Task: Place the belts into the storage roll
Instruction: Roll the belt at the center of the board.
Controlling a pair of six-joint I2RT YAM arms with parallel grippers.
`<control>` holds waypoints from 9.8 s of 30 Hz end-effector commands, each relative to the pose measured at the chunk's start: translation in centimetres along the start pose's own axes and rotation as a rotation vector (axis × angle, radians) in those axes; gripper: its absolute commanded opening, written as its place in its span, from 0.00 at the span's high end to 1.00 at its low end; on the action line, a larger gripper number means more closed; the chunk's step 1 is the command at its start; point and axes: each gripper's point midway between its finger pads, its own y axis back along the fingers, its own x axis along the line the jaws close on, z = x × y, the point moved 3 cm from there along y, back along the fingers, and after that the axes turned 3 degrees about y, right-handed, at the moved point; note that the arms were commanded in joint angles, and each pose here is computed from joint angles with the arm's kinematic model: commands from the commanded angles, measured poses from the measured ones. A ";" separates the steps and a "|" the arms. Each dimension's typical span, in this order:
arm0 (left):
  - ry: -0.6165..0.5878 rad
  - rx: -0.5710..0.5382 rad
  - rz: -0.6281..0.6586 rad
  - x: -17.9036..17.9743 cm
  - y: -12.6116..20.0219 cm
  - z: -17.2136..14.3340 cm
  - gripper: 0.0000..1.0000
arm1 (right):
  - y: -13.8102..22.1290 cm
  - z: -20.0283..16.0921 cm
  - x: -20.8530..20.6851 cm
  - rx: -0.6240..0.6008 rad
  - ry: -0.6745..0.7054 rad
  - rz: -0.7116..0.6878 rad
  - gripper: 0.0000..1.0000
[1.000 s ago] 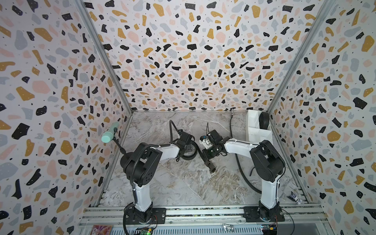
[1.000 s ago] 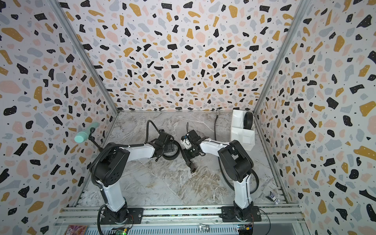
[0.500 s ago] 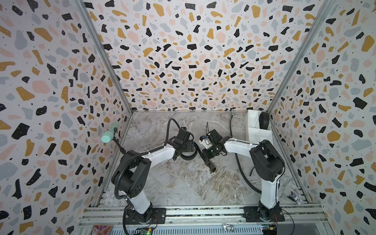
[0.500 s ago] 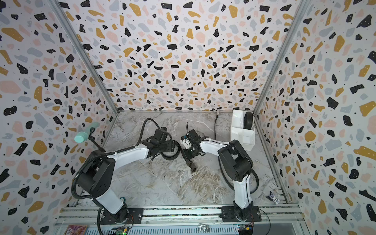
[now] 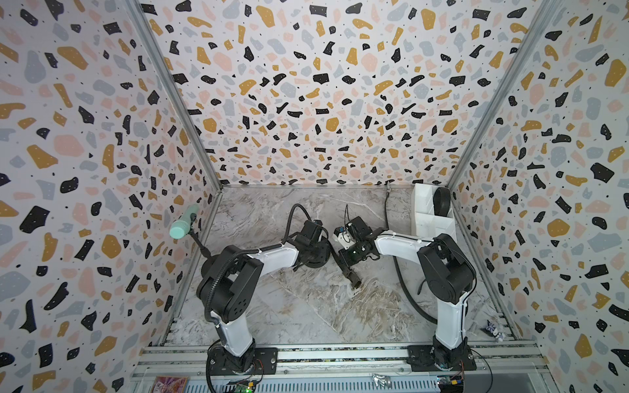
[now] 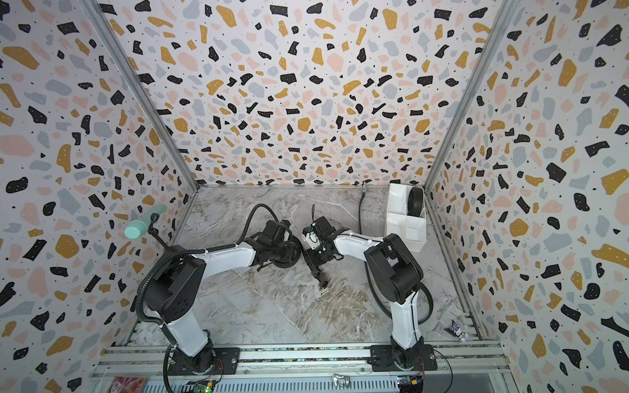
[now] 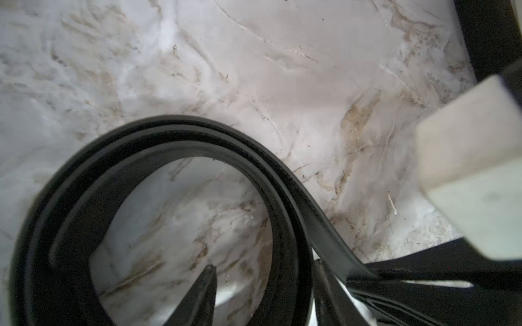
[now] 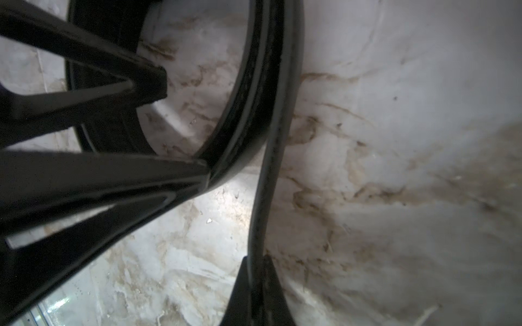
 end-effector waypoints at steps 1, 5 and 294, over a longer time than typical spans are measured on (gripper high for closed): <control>-0.003 0.019 0.022 0.7 -0.5 -1.2 0.54 | 0.1 -0.1 0.3 0.026 0.001 0.011 1.00; 0.007 0.011 0.021 0.7 -0.4 -1.1 0.60 | 0.2 0.0 0.3 0.025 0.003 0.011 1.00; 0.712 -0.093 -0.119 -6.3 -6.3 2.3 0.57 | 8.5 -2.0 -2.8 -0.278 -0.336 0.140 0.51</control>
